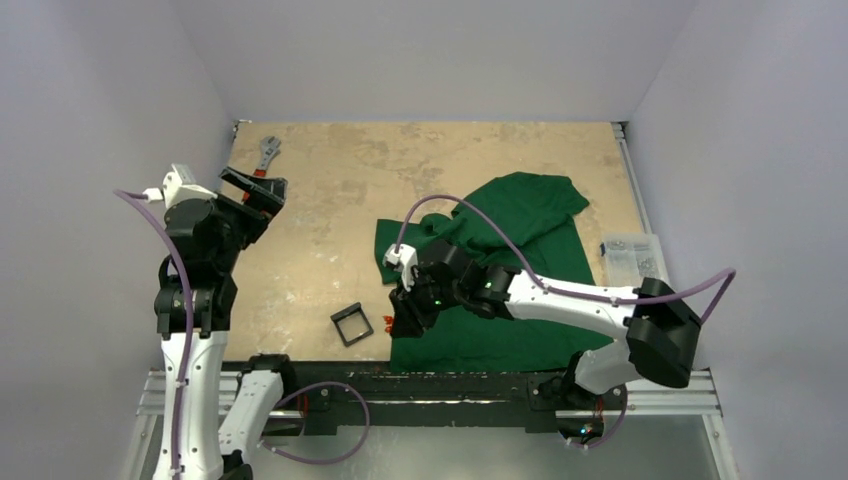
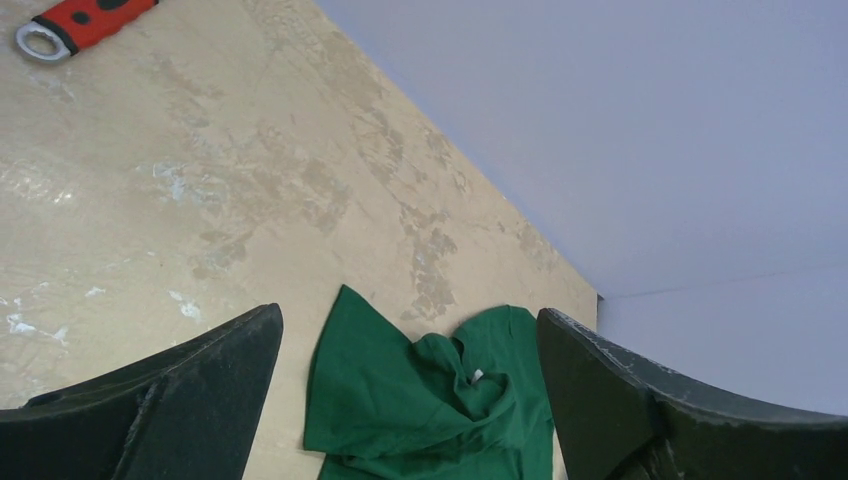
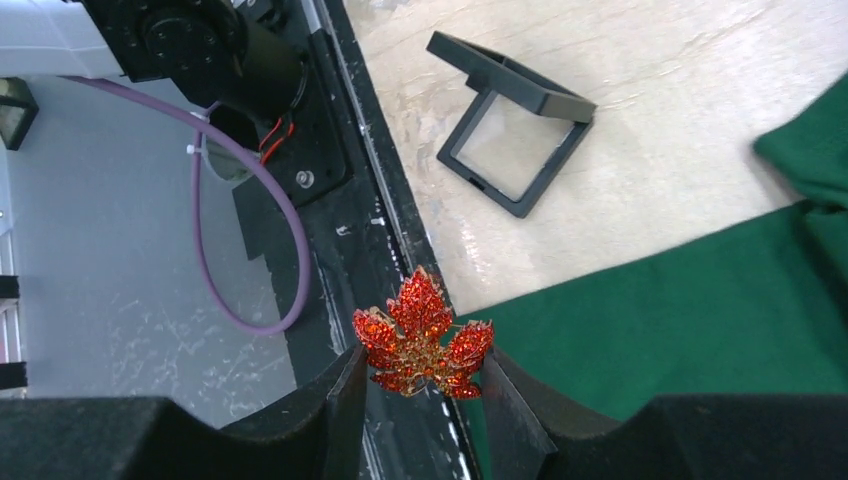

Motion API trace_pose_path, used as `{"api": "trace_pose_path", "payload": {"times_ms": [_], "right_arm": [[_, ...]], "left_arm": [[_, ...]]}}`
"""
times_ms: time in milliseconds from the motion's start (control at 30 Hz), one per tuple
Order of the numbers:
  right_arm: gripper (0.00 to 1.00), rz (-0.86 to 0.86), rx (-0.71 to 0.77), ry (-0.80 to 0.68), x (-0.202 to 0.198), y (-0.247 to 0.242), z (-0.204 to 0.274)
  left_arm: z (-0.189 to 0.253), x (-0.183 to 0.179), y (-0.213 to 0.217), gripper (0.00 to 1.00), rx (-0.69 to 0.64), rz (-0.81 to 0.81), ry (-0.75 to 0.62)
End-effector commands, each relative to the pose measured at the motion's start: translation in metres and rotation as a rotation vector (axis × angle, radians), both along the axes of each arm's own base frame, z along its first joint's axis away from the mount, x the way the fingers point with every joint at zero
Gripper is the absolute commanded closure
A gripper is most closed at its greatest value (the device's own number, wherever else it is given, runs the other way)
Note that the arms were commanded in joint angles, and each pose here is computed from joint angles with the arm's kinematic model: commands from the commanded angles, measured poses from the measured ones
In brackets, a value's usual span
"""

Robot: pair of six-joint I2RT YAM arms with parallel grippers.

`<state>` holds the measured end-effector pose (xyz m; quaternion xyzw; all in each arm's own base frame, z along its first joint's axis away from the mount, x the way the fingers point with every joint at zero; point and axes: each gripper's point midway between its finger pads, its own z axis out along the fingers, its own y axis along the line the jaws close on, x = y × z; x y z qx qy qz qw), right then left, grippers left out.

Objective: Remove the brooch from the garment

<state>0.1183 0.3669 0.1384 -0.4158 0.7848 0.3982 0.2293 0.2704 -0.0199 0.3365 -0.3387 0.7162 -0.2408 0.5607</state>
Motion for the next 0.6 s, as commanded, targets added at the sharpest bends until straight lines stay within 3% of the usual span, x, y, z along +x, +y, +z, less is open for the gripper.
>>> {"api": "trace_pose_path", "payload": {"times_ms": [0,367,567], "right_arm": [[0.66,-0.02,0.066,-0.002,0.0,0.03,0.003],[0.76,-0.111,-0.044,0.083,-0.006,0.071,-0.041],[0.74,-0.154,-0.083,0.113,-0.002,0.079,-0.055]], "left_arm": [[-0.001,-0.001,0.006,0.02,-0.013,0.031,-0.002],[0.007,0.0,0.02,0.0,-0.012,0.084,-0.028],[0.0,0.004,0.02,0.0,-0.002,0.075,0.0]]}}
